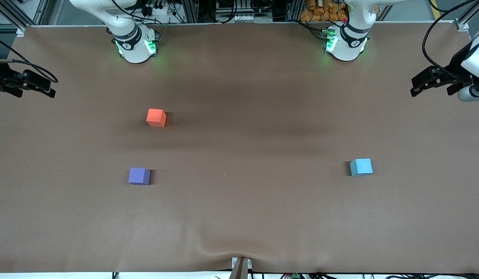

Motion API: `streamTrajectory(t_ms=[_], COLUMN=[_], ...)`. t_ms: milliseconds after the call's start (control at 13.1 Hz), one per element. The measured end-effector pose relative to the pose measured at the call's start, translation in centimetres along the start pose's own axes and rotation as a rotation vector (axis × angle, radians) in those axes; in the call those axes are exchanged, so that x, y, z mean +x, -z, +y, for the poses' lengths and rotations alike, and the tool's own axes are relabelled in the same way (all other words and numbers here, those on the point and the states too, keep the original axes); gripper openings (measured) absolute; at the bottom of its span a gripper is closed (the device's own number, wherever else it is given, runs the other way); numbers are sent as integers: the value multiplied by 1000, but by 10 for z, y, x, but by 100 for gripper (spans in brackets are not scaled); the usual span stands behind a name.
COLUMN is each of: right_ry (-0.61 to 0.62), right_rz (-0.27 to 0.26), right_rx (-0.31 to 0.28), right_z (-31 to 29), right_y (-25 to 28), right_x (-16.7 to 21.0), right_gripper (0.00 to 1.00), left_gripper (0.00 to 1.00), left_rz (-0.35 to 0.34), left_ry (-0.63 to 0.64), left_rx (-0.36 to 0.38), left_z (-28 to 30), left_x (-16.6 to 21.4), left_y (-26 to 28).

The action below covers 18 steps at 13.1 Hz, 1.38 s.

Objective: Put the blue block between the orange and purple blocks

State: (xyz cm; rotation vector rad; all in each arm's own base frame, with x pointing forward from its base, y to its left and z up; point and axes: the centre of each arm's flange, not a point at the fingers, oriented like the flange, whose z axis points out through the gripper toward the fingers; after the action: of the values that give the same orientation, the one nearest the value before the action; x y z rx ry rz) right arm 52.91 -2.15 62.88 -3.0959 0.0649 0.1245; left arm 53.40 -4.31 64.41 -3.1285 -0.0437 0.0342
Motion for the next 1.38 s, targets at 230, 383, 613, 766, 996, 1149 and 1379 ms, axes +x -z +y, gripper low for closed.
streamTrajectory(t_ms=[230,383,613,766,996,1149,1379], right_ry=[0,0,0,0,0,0,0], right_rz=[-1,-1,-2,-7,-9,-9,-9], right_rx=[0,0,0,0,0,0,0], right_z=[0,0,0,0,0,0,0], right_y=[0,-1,-1,-3,-5,-5,-5], right_x=[0,0,0,0,0,1,1], right_gripper=[100,100,100,100,100,100,100], left_gripper=[100,100,100,100,100,100,100], left_rz=[4,4,4,2,2,-2,-21], left_ry=[0,0,0,0,4,22,27], left_rx=[0,0,0,0,-2,-5,-10], left_z=[0,0,0,0,-2,-12,-16], left_x=[0,0,0,1,11,26,50], left_y=[0,0,0,-1,-20,-50,-99])
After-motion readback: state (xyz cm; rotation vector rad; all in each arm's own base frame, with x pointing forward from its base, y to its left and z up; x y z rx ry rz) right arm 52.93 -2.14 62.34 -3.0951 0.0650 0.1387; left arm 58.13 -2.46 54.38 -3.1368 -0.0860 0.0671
